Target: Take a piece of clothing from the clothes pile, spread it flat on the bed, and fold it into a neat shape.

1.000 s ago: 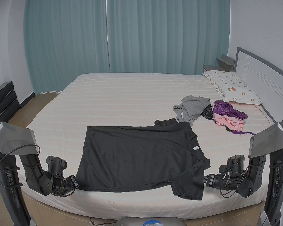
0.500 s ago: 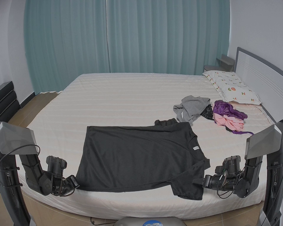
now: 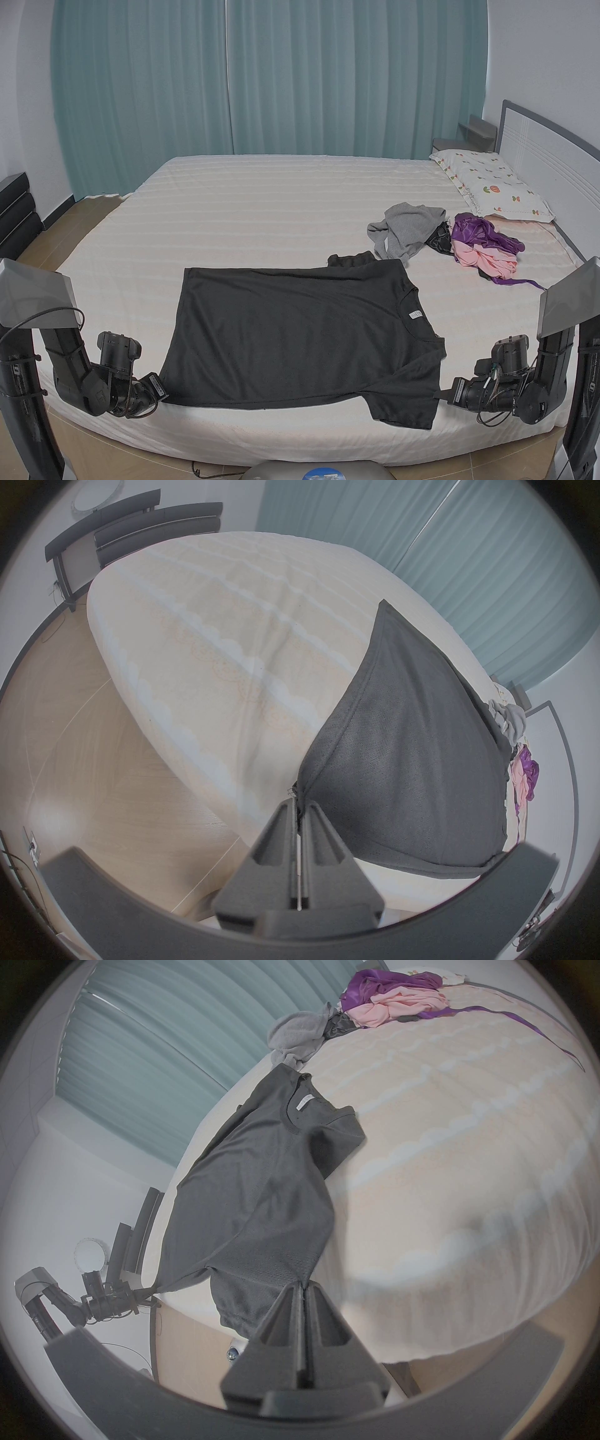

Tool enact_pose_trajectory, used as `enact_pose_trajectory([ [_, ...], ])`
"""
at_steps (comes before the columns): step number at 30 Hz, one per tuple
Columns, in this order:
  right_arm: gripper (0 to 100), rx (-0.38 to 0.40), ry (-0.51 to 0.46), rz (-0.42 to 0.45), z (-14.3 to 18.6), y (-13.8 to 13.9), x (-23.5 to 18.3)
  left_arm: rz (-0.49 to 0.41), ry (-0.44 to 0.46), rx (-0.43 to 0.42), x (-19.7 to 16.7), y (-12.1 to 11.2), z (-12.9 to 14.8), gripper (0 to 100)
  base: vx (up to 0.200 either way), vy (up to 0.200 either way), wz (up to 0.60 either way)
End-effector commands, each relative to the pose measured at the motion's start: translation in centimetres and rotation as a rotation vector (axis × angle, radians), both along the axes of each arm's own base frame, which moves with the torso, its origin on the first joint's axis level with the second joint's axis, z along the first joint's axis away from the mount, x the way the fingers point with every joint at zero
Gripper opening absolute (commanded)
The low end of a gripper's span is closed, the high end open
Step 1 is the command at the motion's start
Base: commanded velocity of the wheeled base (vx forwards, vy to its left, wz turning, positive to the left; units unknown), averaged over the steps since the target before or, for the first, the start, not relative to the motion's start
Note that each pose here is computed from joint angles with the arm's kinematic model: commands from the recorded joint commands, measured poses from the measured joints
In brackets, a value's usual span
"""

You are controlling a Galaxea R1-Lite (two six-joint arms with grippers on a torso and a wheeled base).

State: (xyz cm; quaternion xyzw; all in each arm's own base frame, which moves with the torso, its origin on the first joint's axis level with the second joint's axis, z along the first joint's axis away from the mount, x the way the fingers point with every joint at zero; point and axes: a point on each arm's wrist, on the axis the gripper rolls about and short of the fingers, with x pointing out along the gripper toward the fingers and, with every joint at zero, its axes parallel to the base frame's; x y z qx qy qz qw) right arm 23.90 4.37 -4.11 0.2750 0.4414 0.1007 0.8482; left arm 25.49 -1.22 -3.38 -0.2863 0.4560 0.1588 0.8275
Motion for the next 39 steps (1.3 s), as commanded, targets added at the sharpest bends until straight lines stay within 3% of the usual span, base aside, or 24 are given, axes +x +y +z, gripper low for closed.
enact_pose_trajectory([
  [1, 0, 0.011, -0.005, -0.011, 0.9, -0.5, -1.3, 0.001, -0.013, 0.001, -0.1, 0.0, 0.4, 0, 0.0, 0.0, 0.0],
  [14, 0, 0.034, 0.023, -0.022, 1.6, -1.2, -3.6, -0.029, -0.013, 0.029, -1.3, 0.3, 1.3, 0, 0.0, 0.0, 0.0],
  [25, 0, -0.02, 0.156, 0.034, 2.1, -1.4, -5.5, -0.086, 0.03, 0.07, -2.5, 0.7, 1.0, 0, 0.0, 0.0, 0.0],
  [34, 0, -0.103, 0.202, 0.073, 2.2, -1.7, -6.5, -0.177, 0.058, 0.126, -4.1, 0.8, 1.3, 0, 0.0, 0.0, 0.0],
  [39, 0, -0.109, 0.216, 0.082, 2.7, -1.7, -7.0, -0.219, 0.076, 0.153, -4.8, 0.9, 1.3, 0, 0.0, 0.0, 0.0],
])
